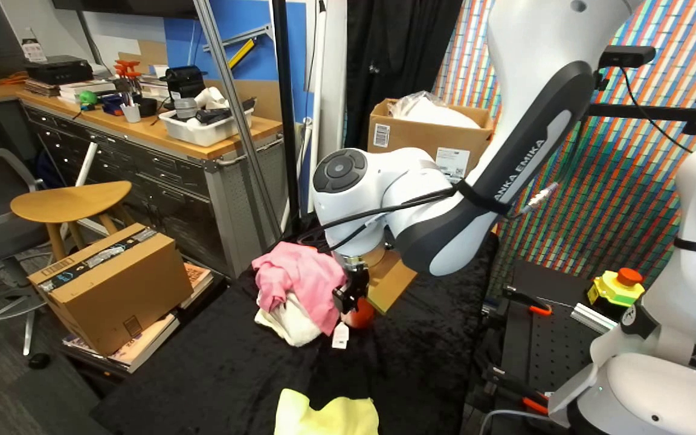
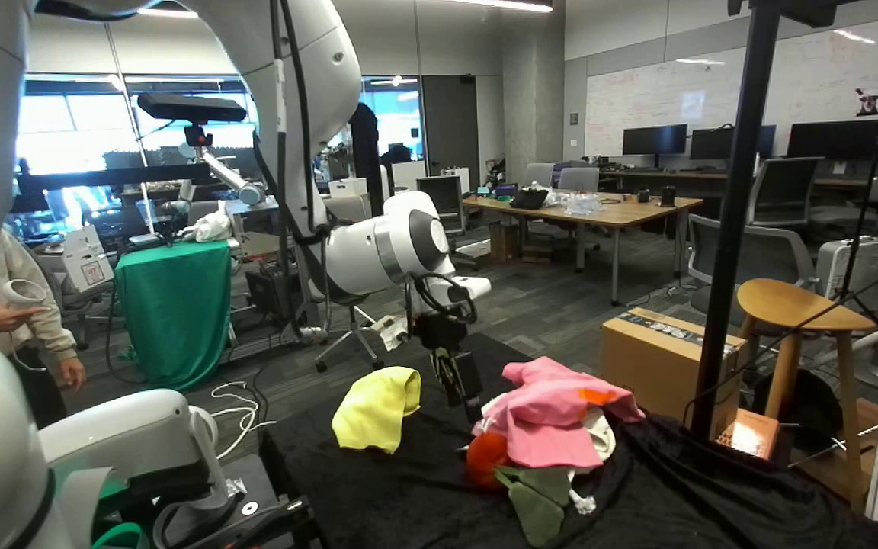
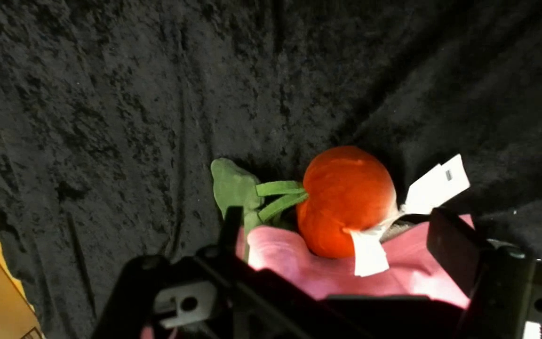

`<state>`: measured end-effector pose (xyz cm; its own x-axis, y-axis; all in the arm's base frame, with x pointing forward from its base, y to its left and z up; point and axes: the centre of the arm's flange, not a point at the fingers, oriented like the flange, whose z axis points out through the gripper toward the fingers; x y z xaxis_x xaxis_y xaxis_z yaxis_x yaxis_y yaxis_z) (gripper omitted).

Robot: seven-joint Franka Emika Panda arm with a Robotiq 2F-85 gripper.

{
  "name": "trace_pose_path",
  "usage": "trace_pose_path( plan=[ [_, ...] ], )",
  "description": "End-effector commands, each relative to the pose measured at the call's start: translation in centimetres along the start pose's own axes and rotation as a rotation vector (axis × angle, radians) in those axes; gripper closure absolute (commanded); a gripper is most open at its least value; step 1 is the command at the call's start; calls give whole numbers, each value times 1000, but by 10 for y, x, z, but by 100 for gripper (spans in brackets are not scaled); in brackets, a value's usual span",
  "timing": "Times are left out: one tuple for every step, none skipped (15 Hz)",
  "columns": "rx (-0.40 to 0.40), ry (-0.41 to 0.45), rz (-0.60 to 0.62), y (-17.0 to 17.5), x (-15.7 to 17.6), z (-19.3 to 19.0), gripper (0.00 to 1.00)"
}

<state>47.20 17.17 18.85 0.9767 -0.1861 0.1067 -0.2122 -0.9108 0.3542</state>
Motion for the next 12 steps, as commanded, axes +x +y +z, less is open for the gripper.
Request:
trace_pose_path(
  plan=[
    [30, 56, -147, 11, -22, -32, 0],
    [31, 75, -206, 4, -25, -32, 0],
    [36, 92, -257, -1, -31, -38, 0],
    [37, 102, -308, -9, -35, -41, 0],
    [38, 112, -358, -18, -40, -42, 0],
    [46, 116, -410, -30, -45, -44, 0],
    [47, 125, -454, -40, -52, -48, 0],
    [53, 130, -495, -53, -58, -49, 0],
    [59, 132, -523, -65, -64, -51, 0],
    [71, 132, -549, -76, -70, -55, 0],
    [81, 136, -572, -90, -77, -56, 0],
    [87, 140, -589, -100, -82, -55, 0]
  ],
)
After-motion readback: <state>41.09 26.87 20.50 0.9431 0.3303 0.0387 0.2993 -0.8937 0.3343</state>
